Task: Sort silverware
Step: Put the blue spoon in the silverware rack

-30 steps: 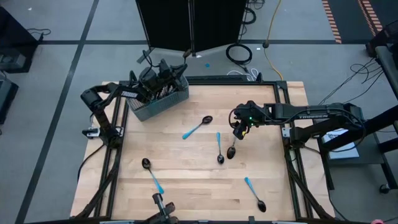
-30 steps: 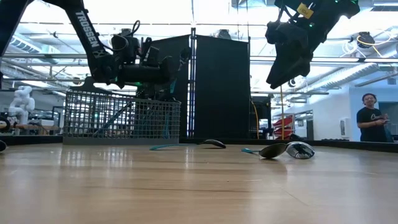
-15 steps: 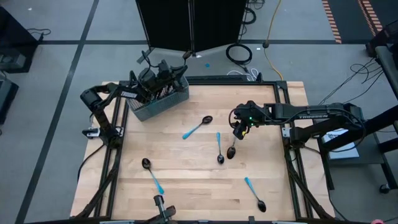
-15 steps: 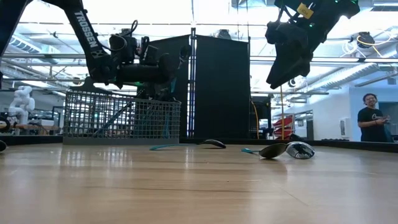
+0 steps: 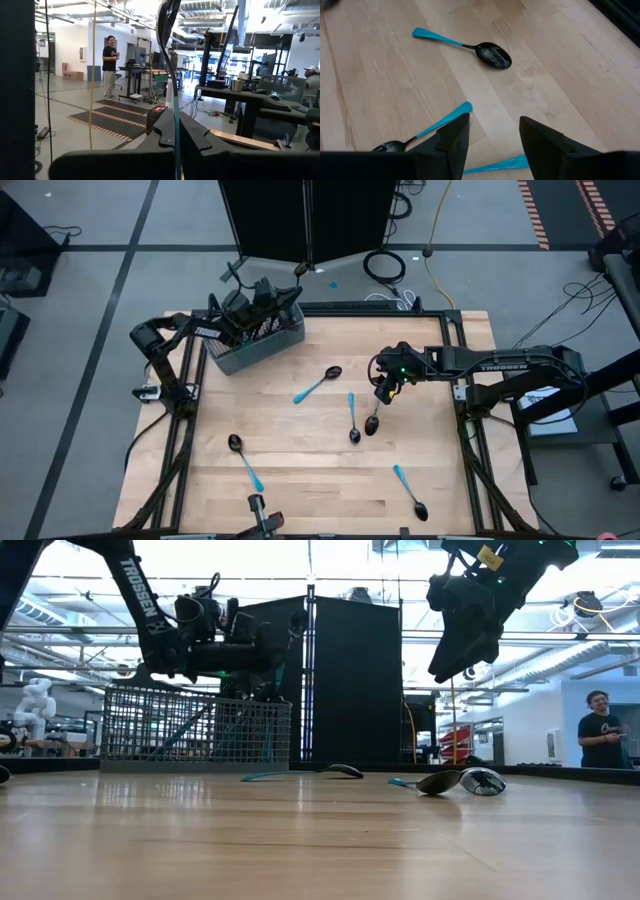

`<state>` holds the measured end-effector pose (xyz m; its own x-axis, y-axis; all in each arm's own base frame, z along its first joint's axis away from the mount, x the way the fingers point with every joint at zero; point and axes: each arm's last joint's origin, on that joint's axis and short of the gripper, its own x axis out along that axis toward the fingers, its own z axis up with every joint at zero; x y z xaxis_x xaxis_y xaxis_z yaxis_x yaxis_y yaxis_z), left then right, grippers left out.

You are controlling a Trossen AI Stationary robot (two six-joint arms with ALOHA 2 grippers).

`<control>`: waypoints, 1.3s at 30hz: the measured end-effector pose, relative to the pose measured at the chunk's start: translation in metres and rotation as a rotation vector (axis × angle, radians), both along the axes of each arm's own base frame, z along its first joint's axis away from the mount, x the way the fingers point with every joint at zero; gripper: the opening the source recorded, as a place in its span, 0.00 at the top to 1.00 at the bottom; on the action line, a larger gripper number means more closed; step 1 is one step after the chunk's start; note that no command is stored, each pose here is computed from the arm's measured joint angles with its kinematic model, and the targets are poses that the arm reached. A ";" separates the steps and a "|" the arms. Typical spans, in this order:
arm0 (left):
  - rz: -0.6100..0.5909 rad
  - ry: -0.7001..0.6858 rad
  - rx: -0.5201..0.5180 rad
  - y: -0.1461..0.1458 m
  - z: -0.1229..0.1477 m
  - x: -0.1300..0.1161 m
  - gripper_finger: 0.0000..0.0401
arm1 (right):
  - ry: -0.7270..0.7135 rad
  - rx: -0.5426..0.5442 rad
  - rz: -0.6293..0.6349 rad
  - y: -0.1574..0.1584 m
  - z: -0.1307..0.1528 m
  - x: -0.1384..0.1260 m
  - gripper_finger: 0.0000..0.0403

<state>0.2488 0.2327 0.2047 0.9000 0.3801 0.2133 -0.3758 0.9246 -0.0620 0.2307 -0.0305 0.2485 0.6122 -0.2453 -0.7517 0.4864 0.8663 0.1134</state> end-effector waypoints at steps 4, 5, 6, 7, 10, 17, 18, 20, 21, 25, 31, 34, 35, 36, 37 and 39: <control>-0.015 -0.006 0.011 -0.001 0.001 0.000 1.00 | 0.000 0.000 0.000 0.000 0.000 0.000 0.59; -0.019 -0.006 0.011 -0.001 0.001 0.000 1.00 | 0.000 0.000 0.000 0.000 0.000 0.000 0.59; -0.021 -0.006 0.011 -0.001 0.001 0.000 1.00 | 0.000 0.000 0.000 0.000 0.000 0.000 0.59; -0.026 -0.006 0.013 -0.001 0.001 0.000 1.00 | 0.000 0.000 -0.001 0.000 0.000 0.000 0.59; -0.042 -0.005 0.017 -0.001 0.001 0.000 1.00 | 0.000 -0.003 -0.001 0.000 0.000 0.000 0.59; -0.070 -0.016 0.039 -0.003 0.003 0.000 1.00 | 0.000 -0.004 -0.003 0.000 0.000 0.000 0.59; -0.070 -0.016 0.039 -0.003 0.003 0.000 1.00 | 0.000 -0.004 -0.003 0.000 0.000 0.000 0.59; -0.071 -0.017 0.040 -0.003 0.003 0.000 1.00 | 0.000 -0.004 -0.003 0.000 0.000 0.000 0.59; -0.071 -0.017 0.040 -0.003 0.003 0.000 1.00 | 0.000 -0.003 -0.003 0.000 0.000 0.000 0.59; -0.095 -0.015 0.047 -0.003 0.003 0.000 1.00 | 0.000 -0.003 -0.003 0.000 0.000 0.000 0.59; -0.100 -0.014 0.048 -0.004 0.003 0.000 1.00 | -0.001 -0.003 -0.003 0.000 0.000 0.000 0.59; -0.100 -0.014 0.048 -0.004 0.003 0.000 1.00 | -0.030 -0.007 -0.002 0.000 0.002 0.002 0.59; -0.100 -0.014 0.048 -0.004 0.003 0.000 1.00 | -0.067 -0.016 0.006 -0.001 0.004 0.005 0.59; -0.099 -0.014 0.048 -0.004 0.003 0.000 1.00 | -0.113 -0.030 0.020 -0.002 0.008 0.008 0.59; -0.099 -0.014 0.048 -0.004 0.003 0.000 1.00 | -0.166 -0.045 0.043 -0.003 0.012 0.012 0.59; -0.099 -0.015 0.048 -0.004 0.004 0.000 1.00 | -0.278 -0.059 0.105 -0.007 0.021 0.018 0.59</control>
<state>0.2492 0.2291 0.2083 0.9294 0.2781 0.2425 -0.2814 0.9593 -0.0214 0.2492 -0.0373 0.2697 0.8170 -0.2081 -0.5378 0.3514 0.9191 0.1783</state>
